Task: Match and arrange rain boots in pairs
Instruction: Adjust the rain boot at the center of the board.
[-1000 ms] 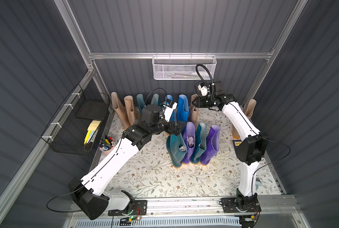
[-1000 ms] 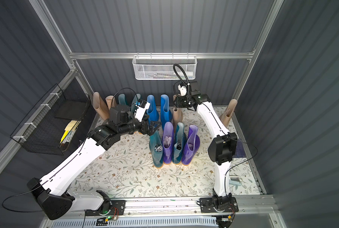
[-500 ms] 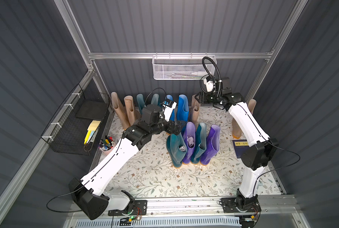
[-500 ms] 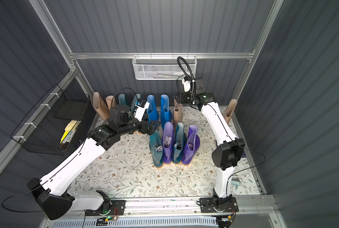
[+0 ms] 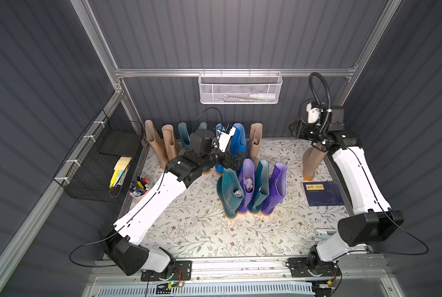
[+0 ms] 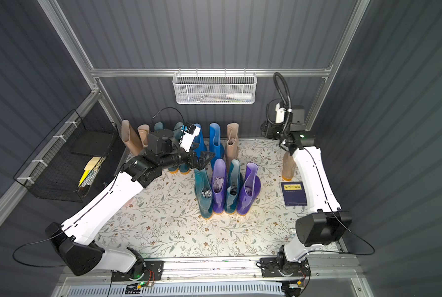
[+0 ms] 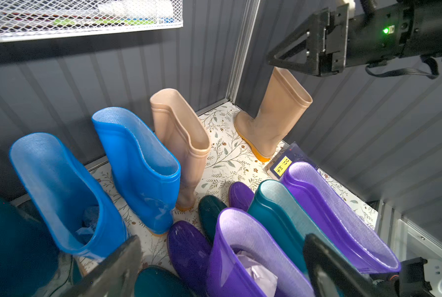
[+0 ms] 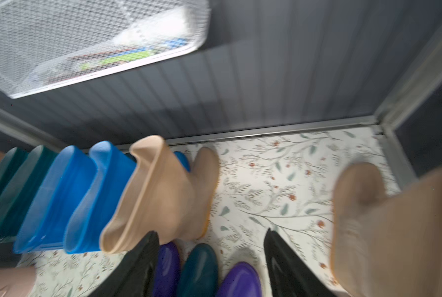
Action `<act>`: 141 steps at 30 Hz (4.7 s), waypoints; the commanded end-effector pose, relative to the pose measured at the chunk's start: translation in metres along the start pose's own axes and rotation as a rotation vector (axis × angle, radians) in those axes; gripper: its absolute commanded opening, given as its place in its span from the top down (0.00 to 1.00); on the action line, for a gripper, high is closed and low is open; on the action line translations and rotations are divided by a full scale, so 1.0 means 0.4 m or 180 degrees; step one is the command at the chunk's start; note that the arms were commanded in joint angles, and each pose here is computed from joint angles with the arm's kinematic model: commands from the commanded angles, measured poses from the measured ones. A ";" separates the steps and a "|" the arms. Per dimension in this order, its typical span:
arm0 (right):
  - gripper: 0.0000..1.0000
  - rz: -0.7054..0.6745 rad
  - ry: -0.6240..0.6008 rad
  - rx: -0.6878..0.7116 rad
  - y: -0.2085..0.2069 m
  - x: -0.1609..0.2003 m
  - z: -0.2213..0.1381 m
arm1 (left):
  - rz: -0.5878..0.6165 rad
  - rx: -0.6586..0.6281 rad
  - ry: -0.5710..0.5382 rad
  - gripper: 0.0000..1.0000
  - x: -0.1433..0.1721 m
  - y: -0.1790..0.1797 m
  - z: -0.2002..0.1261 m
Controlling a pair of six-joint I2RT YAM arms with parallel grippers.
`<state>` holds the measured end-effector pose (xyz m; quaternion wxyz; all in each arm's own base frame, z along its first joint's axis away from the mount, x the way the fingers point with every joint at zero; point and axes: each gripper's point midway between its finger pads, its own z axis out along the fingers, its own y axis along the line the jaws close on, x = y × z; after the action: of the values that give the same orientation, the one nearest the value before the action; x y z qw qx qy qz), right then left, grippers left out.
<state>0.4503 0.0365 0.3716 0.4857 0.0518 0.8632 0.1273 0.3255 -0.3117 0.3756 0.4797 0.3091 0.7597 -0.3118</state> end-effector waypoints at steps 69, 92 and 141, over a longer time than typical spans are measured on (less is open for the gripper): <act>0.89 0.0845 0.0079 0.0513 -0.392 0.107 0.152 | 0.0371 0.0747 0.0101 0.00 0.063 -0.270 0.081; 0.94 0.0216 -0.0312 0.0082 -0.142 0.027 0.299 | 0.0366 0.0708 0.0133 0.01 0.065 -0.266 0.058; 0.94 -0.0287 -0.0111 -0.1495 0.266 0.068 0.353 | 0.0387 0.0405 0.0123 0.00 0.071 -0.226 0.025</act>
<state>0.5635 0.1576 0.2689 0.4703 -0.0731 0.8343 0.2781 0.2569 -0.3768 0.3515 0.4478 0.3840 0.7376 -0.3286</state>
